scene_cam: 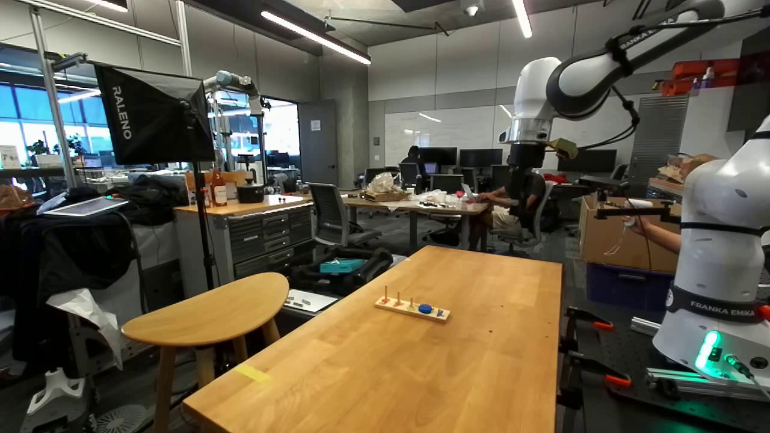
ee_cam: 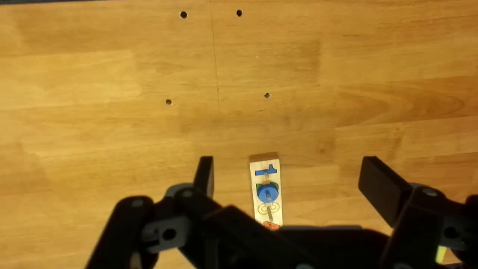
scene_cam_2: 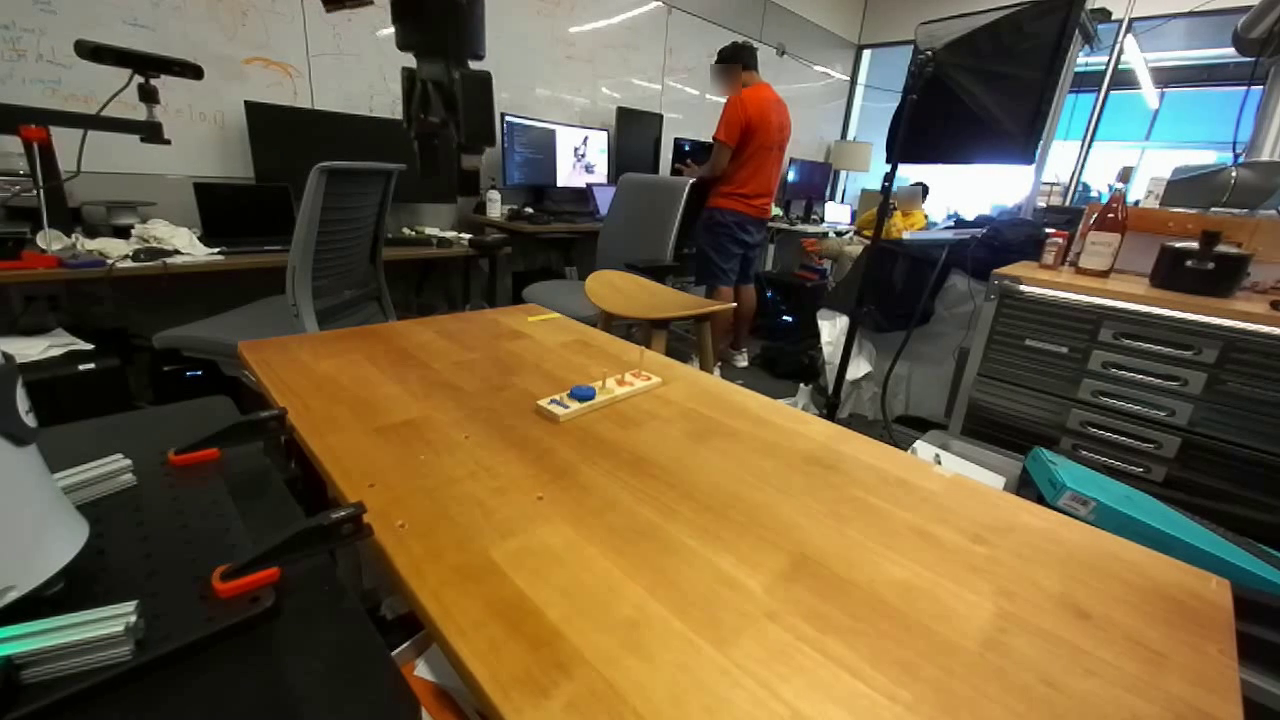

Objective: Remove the blue ring from the wooden stand

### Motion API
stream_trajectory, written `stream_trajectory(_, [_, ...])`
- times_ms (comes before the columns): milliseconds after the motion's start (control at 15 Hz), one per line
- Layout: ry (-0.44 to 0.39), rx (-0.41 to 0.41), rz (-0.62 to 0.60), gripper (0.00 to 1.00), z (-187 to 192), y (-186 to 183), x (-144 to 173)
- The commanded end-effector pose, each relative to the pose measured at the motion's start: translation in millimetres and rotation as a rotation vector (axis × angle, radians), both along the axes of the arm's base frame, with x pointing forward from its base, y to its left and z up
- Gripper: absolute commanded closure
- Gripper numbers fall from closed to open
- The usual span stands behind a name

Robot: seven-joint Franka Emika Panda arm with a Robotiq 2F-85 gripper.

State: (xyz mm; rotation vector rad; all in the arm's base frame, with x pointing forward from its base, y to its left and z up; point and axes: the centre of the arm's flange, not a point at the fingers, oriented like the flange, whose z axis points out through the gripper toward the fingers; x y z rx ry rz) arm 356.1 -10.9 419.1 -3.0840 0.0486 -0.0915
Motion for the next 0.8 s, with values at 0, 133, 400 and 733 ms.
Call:
stream_trajectory(0, [0.021, -0.027, 0.058, 0.0, -33.4, 5.0, 83.8])
stream_trajectory(133, [0.043, -0.034, 0.066, 0.0, -55.6, 2.0, 108.7])
stream_trajectory(400, [0.083, -0.042, 0.077, 0.0, -101.9, 1.5, 160.2])
stream_trajectory(733, [0.097, -0.086, 0.114, 0.0, -163.0, 20.5, 229.4])
